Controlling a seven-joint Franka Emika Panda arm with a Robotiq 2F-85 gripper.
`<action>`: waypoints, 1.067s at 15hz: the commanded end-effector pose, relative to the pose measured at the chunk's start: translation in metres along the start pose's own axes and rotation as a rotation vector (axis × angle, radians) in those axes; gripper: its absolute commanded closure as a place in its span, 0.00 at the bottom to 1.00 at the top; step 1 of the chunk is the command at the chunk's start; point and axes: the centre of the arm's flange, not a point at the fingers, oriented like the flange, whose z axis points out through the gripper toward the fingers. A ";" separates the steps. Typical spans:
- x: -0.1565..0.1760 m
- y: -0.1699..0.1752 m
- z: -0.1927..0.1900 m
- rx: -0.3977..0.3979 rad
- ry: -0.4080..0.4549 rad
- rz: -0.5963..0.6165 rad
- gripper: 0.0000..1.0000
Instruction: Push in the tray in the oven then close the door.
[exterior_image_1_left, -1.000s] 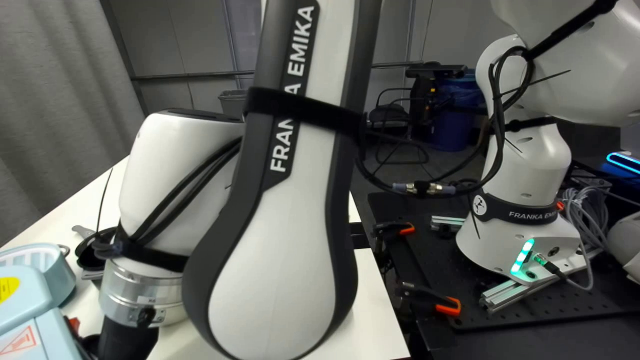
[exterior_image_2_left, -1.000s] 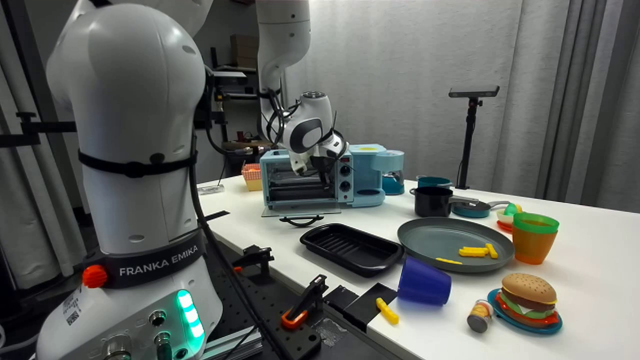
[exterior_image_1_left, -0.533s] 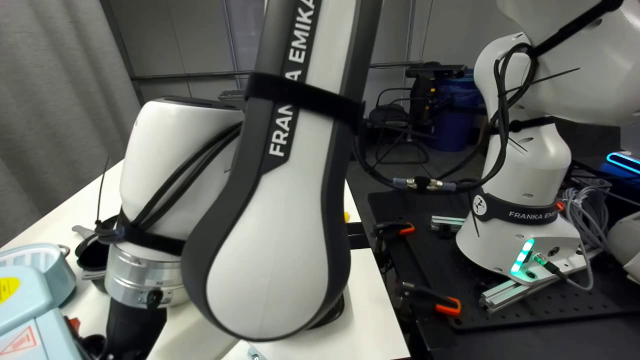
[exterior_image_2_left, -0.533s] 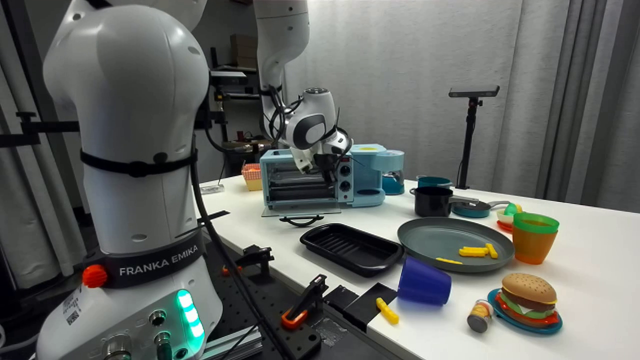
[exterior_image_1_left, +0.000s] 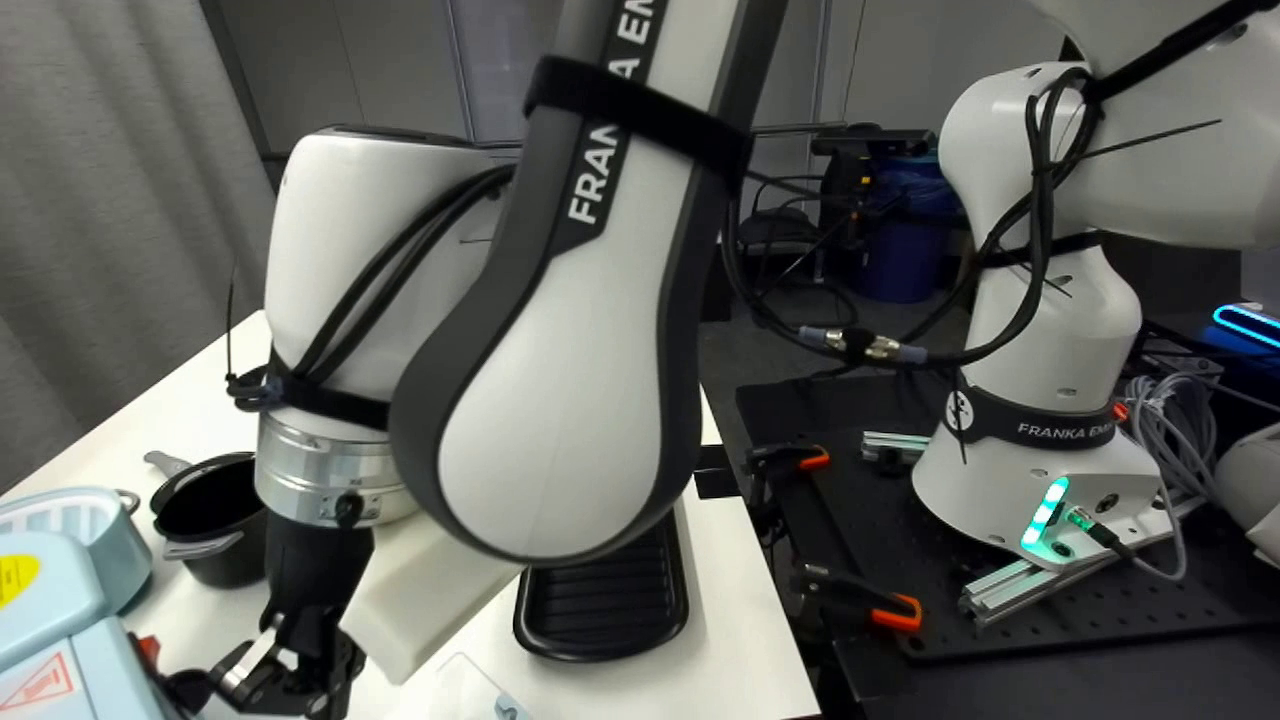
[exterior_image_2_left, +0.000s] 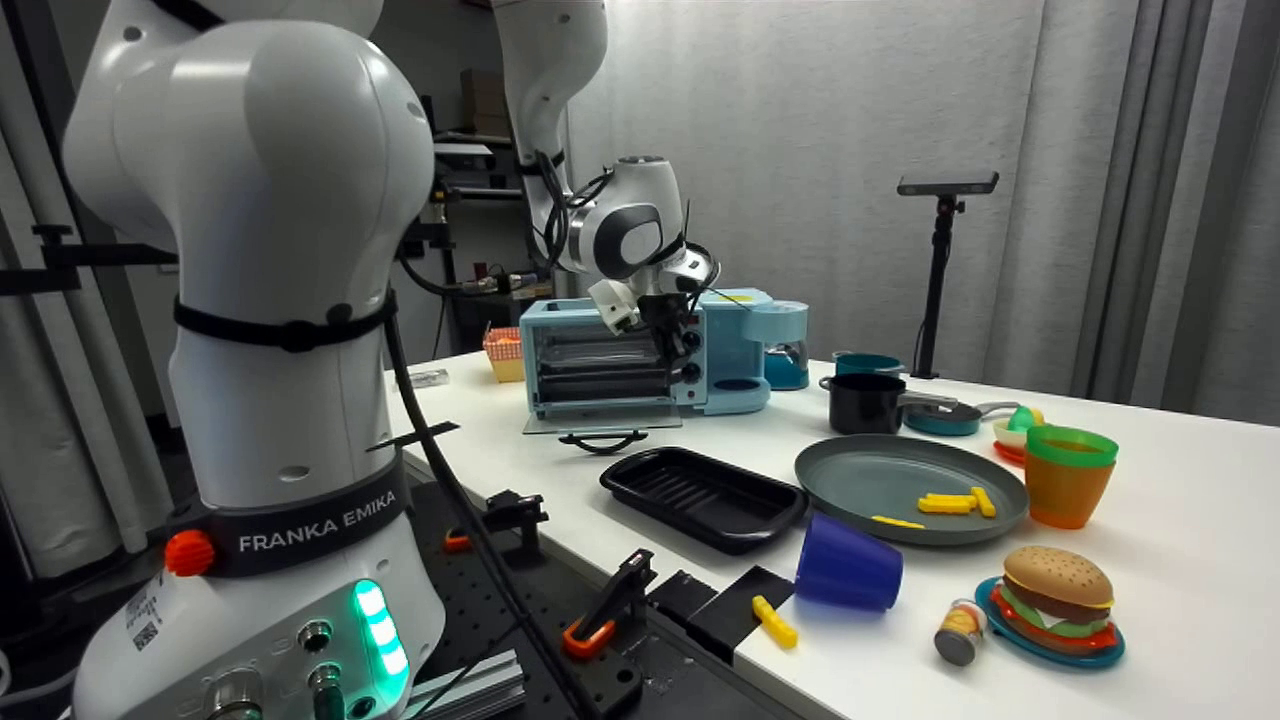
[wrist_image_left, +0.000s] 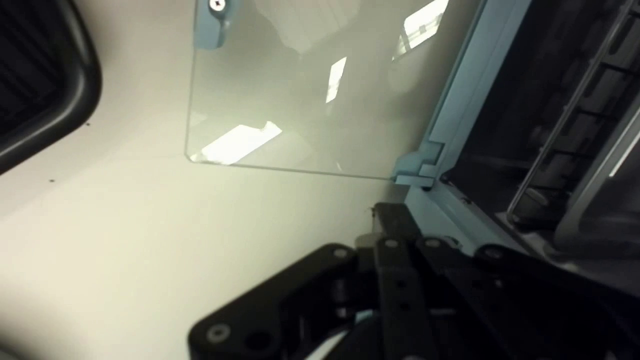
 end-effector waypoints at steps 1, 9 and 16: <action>-0.009 0.013 -0.030 -0.039 0.006 -0.001 1.00; -0.029 0.054 -0.042 -0.068 0.000 0.047 1.00; -0.054 0.071 -0.043 -0.084 -0.035 0.072 1.00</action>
